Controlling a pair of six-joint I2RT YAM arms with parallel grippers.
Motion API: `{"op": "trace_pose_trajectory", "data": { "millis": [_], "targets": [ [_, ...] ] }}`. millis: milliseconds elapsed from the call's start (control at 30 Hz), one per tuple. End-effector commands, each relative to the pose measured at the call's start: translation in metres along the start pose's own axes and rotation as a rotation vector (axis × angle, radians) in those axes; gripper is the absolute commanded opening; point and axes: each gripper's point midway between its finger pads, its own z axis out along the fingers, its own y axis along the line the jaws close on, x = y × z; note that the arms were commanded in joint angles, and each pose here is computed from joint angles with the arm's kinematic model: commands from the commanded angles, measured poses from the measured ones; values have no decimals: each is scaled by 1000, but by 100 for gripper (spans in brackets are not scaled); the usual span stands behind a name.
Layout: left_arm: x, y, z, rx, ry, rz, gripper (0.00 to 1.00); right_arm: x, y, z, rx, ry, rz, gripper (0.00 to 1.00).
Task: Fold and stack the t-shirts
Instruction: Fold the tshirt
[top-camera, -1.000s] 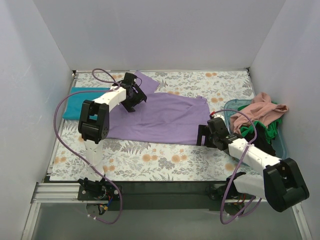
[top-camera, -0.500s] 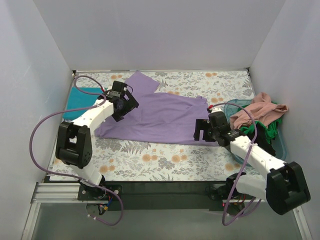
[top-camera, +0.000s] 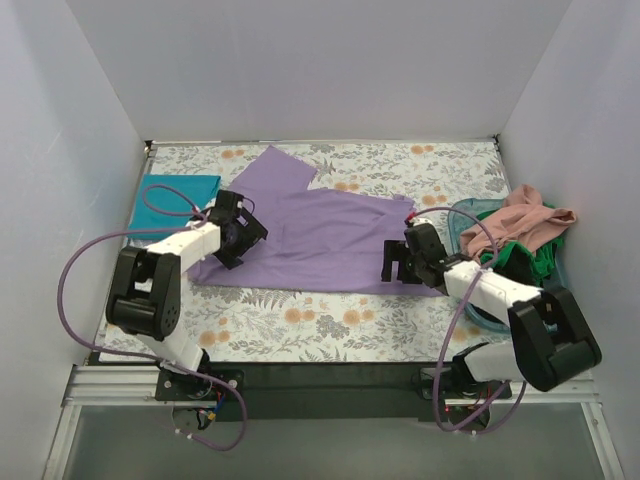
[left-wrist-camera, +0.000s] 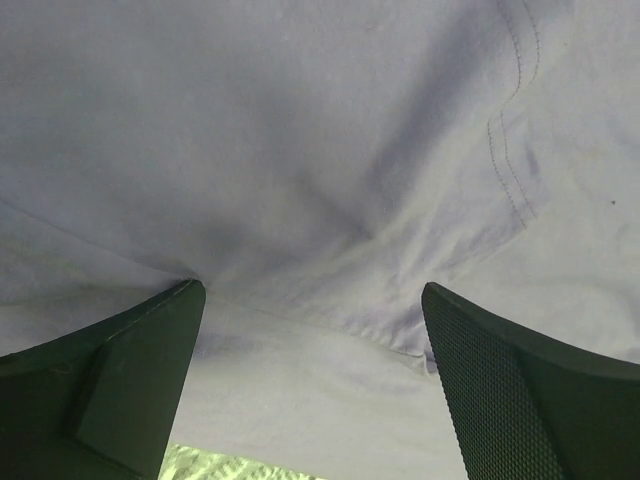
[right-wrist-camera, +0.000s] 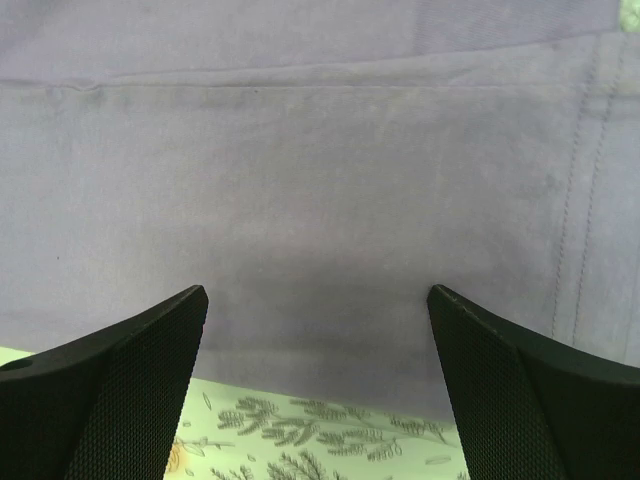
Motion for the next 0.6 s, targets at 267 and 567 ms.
{"op": "trace_pose_trajectory", "data": {
  "millis": [267,567],
  "targets": [
    [93,105,-55,-77,150,-103,91,107,-42,-55,65,106,246,98],
    [69,84,-98,45,46,-94,92,78,-17,-84,-91,-6,253,98]
  ]
}}
